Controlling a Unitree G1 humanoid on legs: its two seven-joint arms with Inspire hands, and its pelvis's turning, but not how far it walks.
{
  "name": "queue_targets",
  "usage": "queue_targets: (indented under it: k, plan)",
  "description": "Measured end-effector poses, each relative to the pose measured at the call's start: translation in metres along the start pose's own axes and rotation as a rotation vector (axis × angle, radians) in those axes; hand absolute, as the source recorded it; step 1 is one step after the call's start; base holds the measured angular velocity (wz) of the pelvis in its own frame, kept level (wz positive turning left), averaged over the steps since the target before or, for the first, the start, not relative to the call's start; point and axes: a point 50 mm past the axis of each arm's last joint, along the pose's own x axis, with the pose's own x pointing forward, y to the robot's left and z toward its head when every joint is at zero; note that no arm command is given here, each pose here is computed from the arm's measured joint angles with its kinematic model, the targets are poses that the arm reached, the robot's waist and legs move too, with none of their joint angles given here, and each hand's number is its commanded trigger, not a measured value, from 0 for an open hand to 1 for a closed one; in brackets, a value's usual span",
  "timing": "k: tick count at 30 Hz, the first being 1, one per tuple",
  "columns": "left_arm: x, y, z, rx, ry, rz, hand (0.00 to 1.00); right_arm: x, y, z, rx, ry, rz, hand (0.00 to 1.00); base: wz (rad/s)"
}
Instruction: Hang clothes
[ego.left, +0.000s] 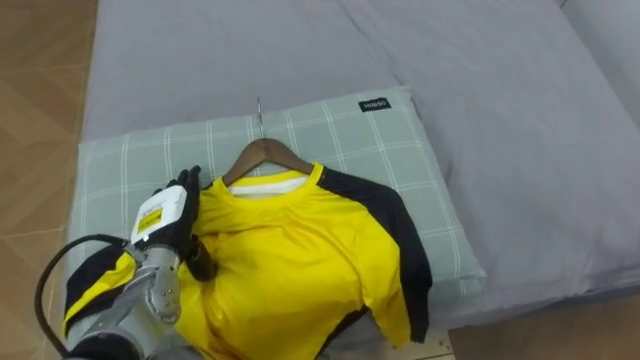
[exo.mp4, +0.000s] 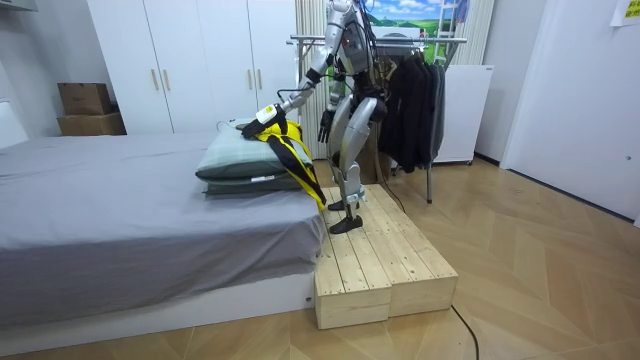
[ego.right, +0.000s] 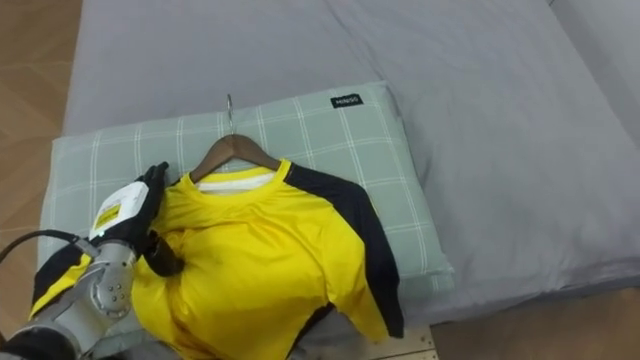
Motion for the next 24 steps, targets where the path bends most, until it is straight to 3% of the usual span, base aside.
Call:
queue_targets:
  k: [7, 15, 24]
  plan:
    - [0.0013, 0.0012, 0.0024, 0.0, -0.008, -0.002, 0.0, -0.0001, -0.0007, 0.0009, 0.003, -0.003, 0.014, 0.0, 0.01]
    - [0.0023, -0.0026, 0.0065, 0.026, -0.022, -0.083, 0.0, -0.0009, -0.0037, 0.004, -0.003, -0.021, 0.016, 0.0, 0.0]
    - [0.0082, 0.005, 0.0049, -0.005, 0.012, -0.196, 0.0, -0.0012, -0.0086, 0.0054, -0.024, -0.02, 0.014, 0.0, 0.0]
